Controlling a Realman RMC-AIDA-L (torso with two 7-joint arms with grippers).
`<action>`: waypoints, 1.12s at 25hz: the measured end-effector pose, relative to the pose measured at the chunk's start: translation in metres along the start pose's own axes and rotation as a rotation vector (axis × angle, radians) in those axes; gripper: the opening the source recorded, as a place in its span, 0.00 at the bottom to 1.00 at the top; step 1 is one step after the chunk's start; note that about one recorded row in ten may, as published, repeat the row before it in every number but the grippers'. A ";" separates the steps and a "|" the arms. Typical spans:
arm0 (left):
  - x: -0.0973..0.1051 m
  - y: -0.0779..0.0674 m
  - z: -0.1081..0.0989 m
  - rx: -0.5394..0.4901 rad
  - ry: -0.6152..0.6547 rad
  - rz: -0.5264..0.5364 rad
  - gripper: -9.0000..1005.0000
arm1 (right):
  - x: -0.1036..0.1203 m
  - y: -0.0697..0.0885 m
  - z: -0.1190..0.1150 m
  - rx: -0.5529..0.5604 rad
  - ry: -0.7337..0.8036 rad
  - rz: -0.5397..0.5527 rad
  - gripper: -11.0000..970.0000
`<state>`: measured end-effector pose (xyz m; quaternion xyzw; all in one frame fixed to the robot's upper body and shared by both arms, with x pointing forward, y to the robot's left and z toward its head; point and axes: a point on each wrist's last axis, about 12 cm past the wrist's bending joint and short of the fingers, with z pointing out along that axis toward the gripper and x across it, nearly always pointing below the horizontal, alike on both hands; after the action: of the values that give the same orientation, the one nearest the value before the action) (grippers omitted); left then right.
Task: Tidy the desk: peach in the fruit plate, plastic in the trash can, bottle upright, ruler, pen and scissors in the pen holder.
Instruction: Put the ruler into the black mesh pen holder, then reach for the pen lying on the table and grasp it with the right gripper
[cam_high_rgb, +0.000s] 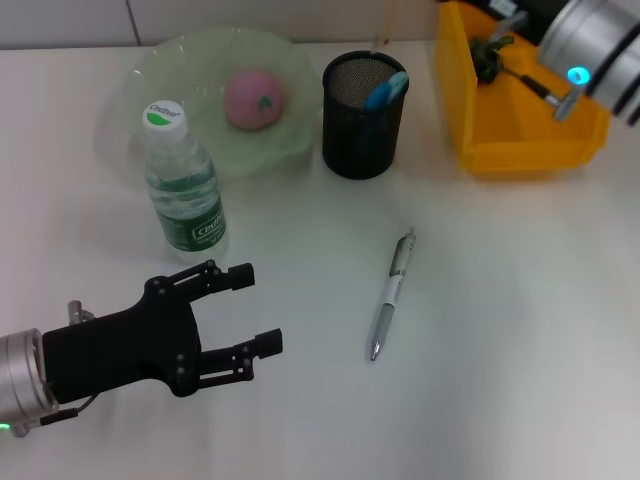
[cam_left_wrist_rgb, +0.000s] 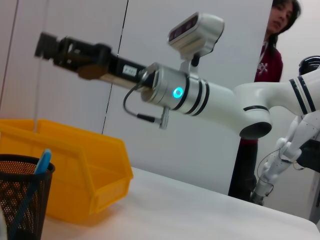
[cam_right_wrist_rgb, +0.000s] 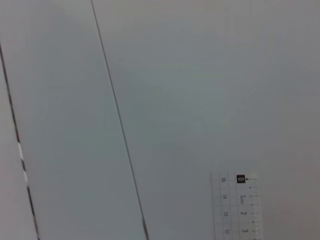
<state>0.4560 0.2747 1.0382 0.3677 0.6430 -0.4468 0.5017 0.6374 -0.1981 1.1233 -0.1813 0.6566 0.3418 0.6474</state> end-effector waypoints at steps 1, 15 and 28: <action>0.000 0.000 0.000 0.000 0.000 0.000 0.83 | 0.003 0.001 0.003 0.010 0.019 -0.005 0.40; -0.002 0.004 0.004 -0.006 0.008 0.009 0.83 | 0.020 0.008 0.013 0.009 0.121 -0.011 0.52; -0.026 0.019 0.008 -0.002 0.003 -0.160 0.83 | 0.008 0.009 -0.055 -0.144 0.032 0.115 0.61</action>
<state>0.4820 0.2728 1.0589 0.3151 0.6716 -0.4843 0.4638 0.5909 -0.2278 1.1135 -0.1951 0.6500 0.4219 0.6013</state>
